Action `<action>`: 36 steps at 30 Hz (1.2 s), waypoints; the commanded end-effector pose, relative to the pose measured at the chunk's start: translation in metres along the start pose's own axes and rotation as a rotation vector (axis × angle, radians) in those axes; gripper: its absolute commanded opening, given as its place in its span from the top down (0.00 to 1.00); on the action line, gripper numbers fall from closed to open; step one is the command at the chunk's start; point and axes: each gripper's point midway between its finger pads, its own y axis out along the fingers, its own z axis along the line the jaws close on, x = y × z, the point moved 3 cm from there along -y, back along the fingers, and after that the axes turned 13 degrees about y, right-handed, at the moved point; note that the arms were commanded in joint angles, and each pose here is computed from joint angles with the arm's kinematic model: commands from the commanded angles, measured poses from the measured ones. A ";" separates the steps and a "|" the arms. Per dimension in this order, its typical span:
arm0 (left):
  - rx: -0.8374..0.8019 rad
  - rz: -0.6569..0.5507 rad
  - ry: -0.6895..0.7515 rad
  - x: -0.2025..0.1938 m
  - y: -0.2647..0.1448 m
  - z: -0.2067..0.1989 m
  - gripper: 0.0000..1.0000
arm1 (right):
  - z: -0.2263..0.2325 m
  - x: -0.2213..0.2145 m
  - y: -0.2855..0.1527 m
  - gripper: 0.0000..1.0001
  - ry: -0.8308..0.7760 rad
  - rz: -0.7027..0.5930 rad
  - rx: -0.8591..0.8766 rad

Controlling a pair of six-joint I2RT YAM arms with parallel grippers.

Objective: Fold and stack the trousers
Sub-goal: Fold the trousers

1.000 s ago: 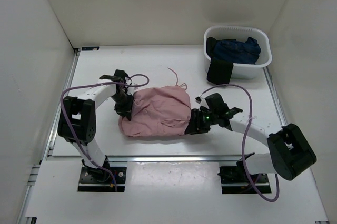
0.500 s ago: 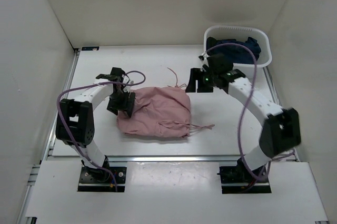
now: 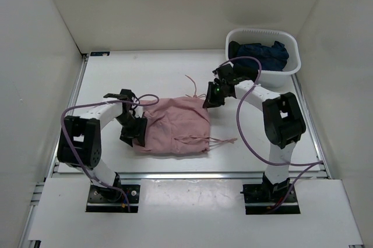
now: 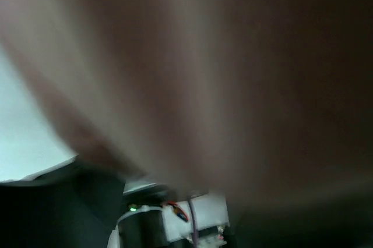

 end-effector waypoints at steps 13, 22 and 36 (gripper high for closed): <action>0.130 0.030 0.008 -0.001 0.019 0.024 0.86 | -0.019 0.077 0.005 1.00 0.410 -0.271 0.022; 0.074 -0.072 -0.001 0.018 -0.004 0.018 0.41 | 0.015 0.073 -0.002 0.55 0.212 -0.153 0.081; 0.044 -0.568 -0.027 0.056 -0.131 0.020 0.00 | 0.028 0.029 -0.153 0.01 0.005 -0.324 0.015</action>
